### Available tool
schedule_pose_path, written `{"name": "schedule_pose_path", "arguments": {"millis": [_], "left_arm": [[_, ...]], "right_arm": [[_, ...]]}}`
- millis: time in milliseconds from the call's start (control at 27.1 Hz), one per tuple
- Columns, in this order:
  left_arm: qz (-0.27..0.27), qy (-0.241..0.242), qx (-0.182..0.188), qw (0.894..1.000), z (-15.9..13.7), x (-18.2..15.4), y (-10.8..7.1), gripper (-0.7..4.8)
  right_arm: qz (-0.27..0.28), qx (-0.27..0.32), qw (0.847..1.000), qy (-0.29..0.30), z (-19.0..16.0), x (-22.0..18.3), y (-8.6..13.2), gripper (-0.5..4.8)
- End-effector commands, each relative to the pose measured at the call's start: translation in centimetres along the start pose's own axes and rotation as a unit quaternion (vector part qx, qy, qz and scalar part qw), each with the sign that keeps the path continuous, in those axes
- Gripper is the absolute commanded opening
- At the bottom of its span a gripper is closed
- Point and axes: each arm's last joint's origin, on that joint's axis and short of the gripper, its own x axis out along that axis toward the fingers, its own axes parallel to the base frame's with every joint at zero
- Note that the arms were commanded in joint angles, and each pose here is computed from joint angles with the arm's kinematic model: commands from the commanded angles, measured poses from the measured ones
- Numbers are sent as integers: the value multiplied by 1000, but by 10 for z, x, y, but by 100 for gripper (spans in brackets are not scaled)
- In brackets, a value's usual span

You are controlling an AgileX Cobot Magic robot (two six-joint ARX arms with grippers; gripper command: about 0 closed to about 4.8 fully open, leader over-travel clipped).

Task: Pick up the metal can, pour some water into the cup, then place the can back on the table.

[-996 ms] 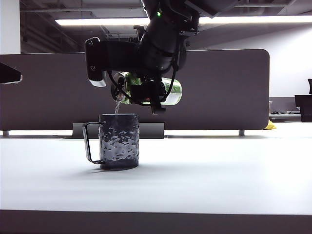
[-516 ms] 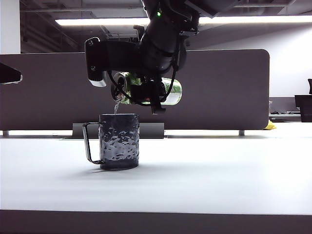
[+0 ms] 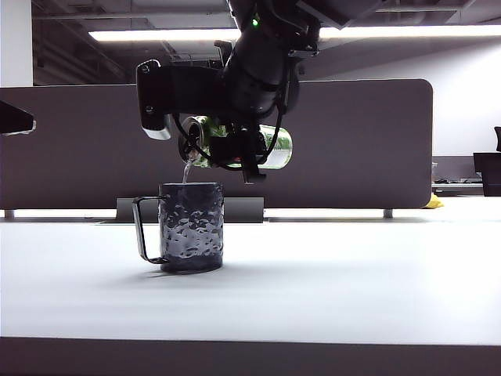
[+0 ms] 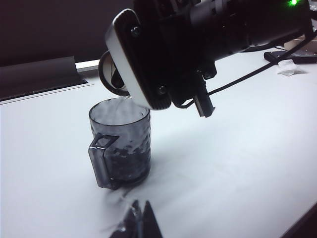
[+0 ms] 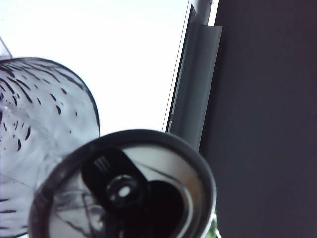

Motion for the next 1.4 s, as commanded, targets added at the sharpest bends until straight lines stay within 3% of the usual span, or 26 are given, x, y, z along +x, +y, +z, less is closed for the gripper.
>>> {"name": "schedule_pose_path", "arguments": {"millis": [37, 1401], "left_arm": [[1, -7, 0, 1000, 2, 0, 0, -5], [1, -7, 0, 1000, 2, 0, 0, -5]], "right_arm": [[-30, 6, 1000, -1, 2, -2, -10, 232], [-32, -1, 999, 6, 1, -2, -10, 230]]}}
